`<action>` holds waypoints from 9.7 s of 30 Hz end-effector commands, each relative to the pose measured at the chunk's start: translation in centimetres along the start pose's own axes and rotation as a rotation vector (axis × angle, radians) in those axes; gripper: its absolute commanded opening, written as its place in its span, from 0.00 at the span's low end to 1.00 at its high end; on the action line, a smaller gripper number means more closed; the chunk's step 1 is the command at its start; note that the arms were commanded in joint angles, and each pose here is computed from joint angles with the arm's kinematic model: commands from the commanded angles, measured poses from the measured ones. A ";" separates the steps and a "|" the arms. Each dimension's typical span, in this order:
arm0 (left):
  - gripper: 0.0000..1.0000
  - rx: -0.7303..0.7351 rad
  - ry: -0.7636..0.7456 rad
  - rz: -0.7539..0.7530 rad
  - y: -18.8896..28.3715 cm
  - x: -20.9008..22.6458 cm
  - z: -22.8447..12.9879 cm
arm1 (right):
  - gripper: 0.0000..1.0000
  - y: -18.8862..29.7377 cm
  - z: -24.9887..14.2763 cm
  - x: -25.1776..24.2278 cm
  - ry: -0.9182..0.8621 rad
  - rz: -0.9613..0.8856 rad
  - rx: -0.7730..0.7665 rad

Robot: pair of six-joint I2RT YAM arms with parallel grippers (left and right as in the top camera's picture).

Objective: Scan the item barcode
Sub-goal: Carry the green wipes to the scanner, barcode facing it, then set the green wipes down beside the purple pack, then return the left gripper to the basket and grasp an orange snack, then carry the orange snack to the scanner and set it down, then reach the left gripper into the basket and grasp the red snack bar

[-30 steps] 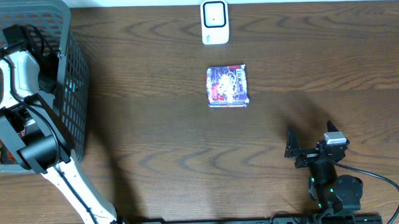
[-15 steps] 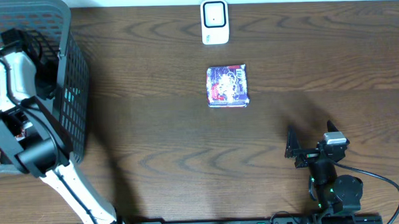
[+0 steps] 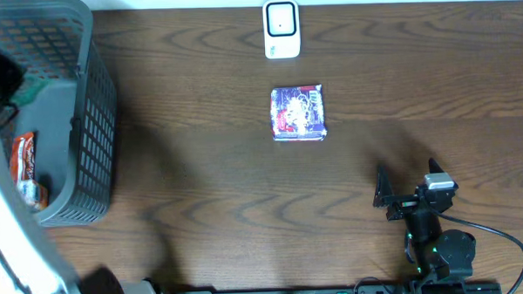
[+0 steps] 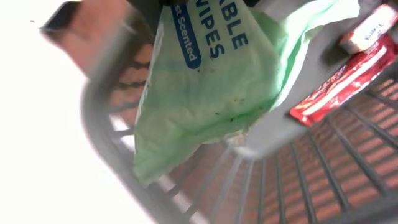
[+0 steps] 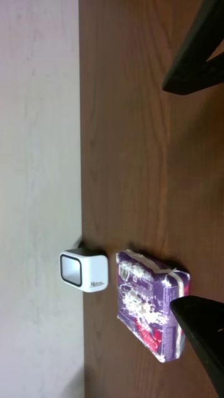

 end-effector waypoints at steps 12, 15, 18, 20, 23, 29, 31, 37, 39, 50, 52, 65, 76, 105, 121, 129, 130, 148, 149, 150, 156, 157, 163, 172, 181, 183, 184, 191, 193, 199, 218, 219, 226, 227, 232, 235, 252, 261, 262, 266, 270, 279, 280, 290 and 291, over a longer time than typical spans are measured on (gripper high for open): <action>0.08 0.275 -0.581 -0.648 7.3 -10.3 -10.9 | 0.99 0.0 -0.1 -0.2 0.010 -0.019 0.001; 0.08 0.351 -0.654 -0.550 3.9 -12.0 -14.2 | 0.99 0.0 -0.1 -0.2 0.010 -0.019 0.002; 0.08 0.438 -0.726 -0.445 0.3 -13.4 -17.8 | 0.99 0.0 -0.1 -0.2 0.010 -0.019 0.002; 0.07 0.499 -0.770 -0.392 -2.1 -14.2 -20.2 | 0.99 0.0 -0.1 -0.2 0.010 -0.019 0.002; 0.08 0.589 -0.794 -0.326 -5.6 -15.1 -23.7 | 0.99 0.0 -0.1 -0.2 0.010 -0.019 0.002; 0.08 0.764 -0.819 -0.168 -12.1 -14.9 -30.5 | 0.99 0.0 -0.1 -0.2 0.010 -0.019 0.001; 0.08 0.805 -0.833 -0.135 -13.5 -14.7 -32.4 | 0.99 0.0 -0.1 -0.2 0.009 -0.019 0.002; 0.08 0.879 -0.873 -0.086 -15.8 -14.3 -37.4 | 0.99 0.0 -0.1 -0.2 0.010 -0.019 0.002; 0.10 0.885 -0.868 -0.082 -15.8 -14.5 -38.4 | 0.99 0.0 -0.1 -0.2 0.010 -0.019 0.002; 0.64 0.825 -0.844 -0.148 -14.0 -16.3 -36.1 | 0.99 0.0 -0.1 -0.2 0.010 -0.019 0.002; 0.65 0.786 -0.816 -0.176 -12.9 -16.8 -33.9 | 0.99 0.0 -0.1 -0.2 0.010 -0.019 0.002; 0.81 0.327 -0.611 -0.489 3.2 -15.9 -16.9 | 0.99 0.0 -0.1 -0.2 0.010 -0.019 0.002; 0.98 -0.054 -0.428 -0.361 10.0 -9.2 -8.1 | 0.99 0.0 -0.1 -0.2 0.010 -0.019 0.002; 0.98 0.010 0.082 0.248 -2.3 2.8 0.3 | 0.99 0.0 -0.1 -0.2 0.010 -0.019 0.002; 0.98 0.040 0.185 0.624 -7.5 7.4 -0.1 | 0.99 0.0 -0.1 -0.2 0.010 -0.019 0.002; 0.98 0.109 0.171 0.732 -11.0 9.4 -1.8 | 0.99 0.0 -0.1 -0.2 0.010 -0.019 0.001; 0.98 0.098 0.167 0.766 -11.5 9.8 -1.9 | 0.99 0.0 -0.1 -0.2 0.010 -0.019 0.002; 0.98 0.369 0.114 1.093 -19.7 16.8 -6.3 | 0.99 0.0 -0.1 -0.2 0.010 -0.019 0.002; 0.95 0.381 0.122 1.108 -20.0 17.0 -6.6 | 0.99 0.0 -0.1 -0.2 0.010 -0.019 0.002; 0.92 0.395 0.128 1.124 -20.2 17.3 -7.0 | 0.99 0.0 -0.1 -0.2 0.010 -0.019 0.002; 0.79 0.470 0.115 1.163 -21.1 18.5 -8.8 | 0.99 0.0 -0.1 -0.2 0.010 -0.019 0.002; 0.77 0.481 0.120 1.160 -21.1 18.5 -9.0 | 0.99 0.0 -0.1 -0.2 0.010 -0.019 0.002; 0.08 0.478 0.126 1.149 -21.0 18.3 -8.7 | 0.99 0.0 -0.1 -0.2 0.010 -0.019 0.002; 0.07 0.375 0.240 0.910 -16.8 13.4 -4.1 | 0.99 0.0 -0.1 -0.2 0.010 -0.019 0.002; 0.07 0.132 0.161 0.042 -3.7 1.9 1.0 | 0.99 0.0 -0.1 -0.2 0.010 -0.019 0.002; 0.07 0.128 0.023 -0.246 0.1 -1.9 0.3 | 0.99 0.0 -0.1 -0.2 0.010 -0.019 0.002; 0.07 0.132 -0.039 -0.344 1.5 -3.3 -0.3 | 0.99 0.0 -0.1 -0.2 0.010 -0.019 0.002; 0.07 0.273 -0.563 -0.682 5.0 -11.9 -9.6 | 0.99 0.0 -0.1 -0.2 0.010 -0.019 0.002; 0.07 0.340 -0.644 -0.655 3.6 -13.5 -13.1 | 0.99 0.0 -0.1 -0.2 0.010 -0.019 0.002; 0.07 0.397 -0.875 -0.293 -2.5 -14.8 -22.7 | 0.99 0.0 -0.1 -0.2 0.010 -0.019 0.002; 0.45 0.548 -0.970 0.052 -12.2 -14.1 -33.9 | 0.99 0.0 -0.1 -0.2 0.010 -0.019 0.002; 0.48 0.531 -0.970 0.032 -11.8 -14.6 -33.3 | 0.99 0.0 -0.1 -0.2 0.010 -0.019 0.002; 0.58 0.047 -0.760 -0.026 -5.0 -17.6 -19.7 | 0.99 0.0 -0.1 -0.2 0.010 -0.019 0.001; 0.59 -0.032 -0.703 -0.021 -4.0 -17.2 -17.2 | 0.99 0.0 -0.1 -0.2 0.010 -0.019 0.002; 0.66 -0.248 -0.416 0.074 -1.7 -11.8 -6.6 | 0.99 0.0 -0.1 -0.2 0.010 -0.019 0.002; 0.70 -0.297 -0.247 0.188 -1.8 -7.5 -2.5 | 0.99 0.0 -0.1 -0.2 0.010 -0.019 0.002; 0.70 -0.159 -0.094 0.630 -9.1 9.1 0.5 | 0.99 0.0 -0.1 -0.2 0.010 -0.019 0.002; 0.70 -0.012 -0.440 0.673 -14.4 12.8 -3.0 | 0.99 0.0 -0.1 -0.2 0.010 -0.019 0.002; 0.71 0.000 -0.458 0.675 -14.9 13.2 -3.4 | 0.99 0.0 -0.1 -0.2 0.010 -0.019 0.002; 0.69 0.073 -0.474 0.698 -17.1 14.8 -4.5 | 0.99 0.0 -0.1 -0.2 0.010 -0.019 0.002; 0.64 0.186 -0.540 0.638 -19.3 15.7 -5.7 | 0.99 0.0 -0.1 -0.2 0.010 -0.019 0.002; 0.64 0.293 -0.591 0.565 -22.4 16.7 -7.3 | 0.99 0.0 -0.1 -0.2 0.010 -0.019 0.002; 0.64 0.294 -0.592 0.585 -22.6 17.0 -7.4 | 0.99 0.0 -0.1 -0.2 0.010 -0.019 0.002; 0.64 0.287 -0.656 0.661 -23.7 18.0 -7.3 | 0.99 0.0 -0.1 -0.2 0.010 -0.019 0.002; 0.64 0.297 -0.655 0.663 -24.0 18.3 -7.5 | 0.99 0.0 -0.1 -0.2 0.010 -0.019 0.002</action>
Point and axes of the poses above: each gripper's point midway between its finger pads, its own y axis back along the fingers, its own x axis along the line the jaws close on, z = x × y, the point moved 10 cm from there along y, back along the fingers, and after that the axes turned 8 degrees about y, right-handed, at the moved point
